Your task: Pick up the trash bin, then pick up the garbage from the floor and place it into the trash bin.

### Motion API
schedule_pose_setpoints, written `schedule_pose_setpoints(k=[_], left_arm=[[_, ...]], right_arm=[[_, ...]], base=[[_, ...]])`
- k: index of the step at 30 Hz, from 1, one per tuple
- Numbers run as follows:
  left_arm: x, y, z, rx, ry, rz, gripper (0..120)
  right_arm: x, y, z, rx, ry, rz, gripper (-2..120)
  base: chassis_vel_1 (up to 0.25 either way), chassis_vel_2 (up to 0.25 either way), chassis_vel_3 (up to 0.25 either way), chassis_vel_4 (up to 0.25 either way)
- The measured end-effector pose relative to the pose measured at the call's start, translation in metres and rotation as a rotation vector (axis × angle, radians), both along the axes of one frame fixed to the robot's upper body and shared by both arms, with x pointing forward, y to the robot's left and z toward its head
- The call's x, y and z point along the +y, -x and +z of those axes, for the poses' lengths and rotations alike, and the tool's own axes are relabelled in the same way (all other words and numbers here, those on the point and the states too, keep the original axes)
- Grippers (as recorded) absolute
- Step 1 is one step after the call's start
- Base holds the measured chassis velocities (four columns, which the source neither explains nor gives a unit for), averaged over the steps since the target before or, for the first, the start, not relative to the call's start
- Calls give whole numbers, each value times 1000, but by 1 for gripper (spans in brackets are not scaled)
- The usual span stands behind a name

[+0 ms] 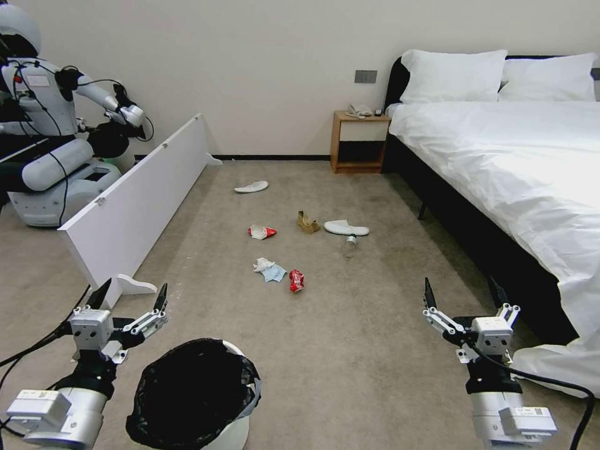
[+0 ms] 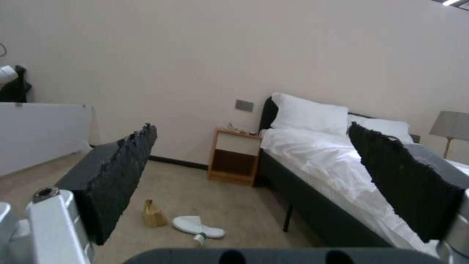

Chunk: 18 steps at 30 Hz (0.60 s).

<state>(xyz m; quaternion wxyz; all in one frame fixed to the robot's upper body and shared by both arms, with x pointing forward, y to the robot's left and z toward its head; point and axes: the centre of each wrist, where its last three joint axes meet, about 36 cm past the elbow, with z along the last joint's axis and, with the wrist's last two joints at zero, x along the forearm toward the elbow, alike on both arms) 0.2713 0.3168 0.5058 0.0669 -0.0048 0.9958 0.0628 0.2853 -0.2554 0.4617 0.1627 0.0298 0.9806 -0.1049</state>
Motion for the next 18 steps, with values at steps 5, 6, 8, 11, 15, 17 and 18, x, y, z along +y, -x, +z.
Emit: schedule_pose_setpoints(k=[5, 6, 8, 11, 15, 17, 18], left_arm=[[0, 1, 1, -30, -14, 8, 100], [0, 1, 1, -30, -14, 8, 100], [-1, 1, 2, -10, -8, 0, 100], [-2, 1, 5, 41, 16, -10, 100], [-2, 2, 8, 72, 21, -2, 100], [1, 2, 10, 92, 11, 8, 100], [1, 2, 10, 92, 11, 8, 100]], right_arm=[[0, 0, 0, -1, -2, 1, 100], [0, 0, 0, -1, -2, 1, 100], [0, 0, 0, -1, -3, 1, 100], [0, 0, 0, -2, -5, 1, 100], [0, 0, 0, -2, -6, 1, 100], [0, 0, 0, -1, -6, 1, 100], [0, 0, 0, -1, -6, 1, 100]], base=[[0, 0, 0, 0], [0, 0, 0, 0], [0, 0, 0, 0], [0, 0, 0, 0], [0, 0, 0, 0], [0, 0, 0, 0], [0, 0, 0, 0]])
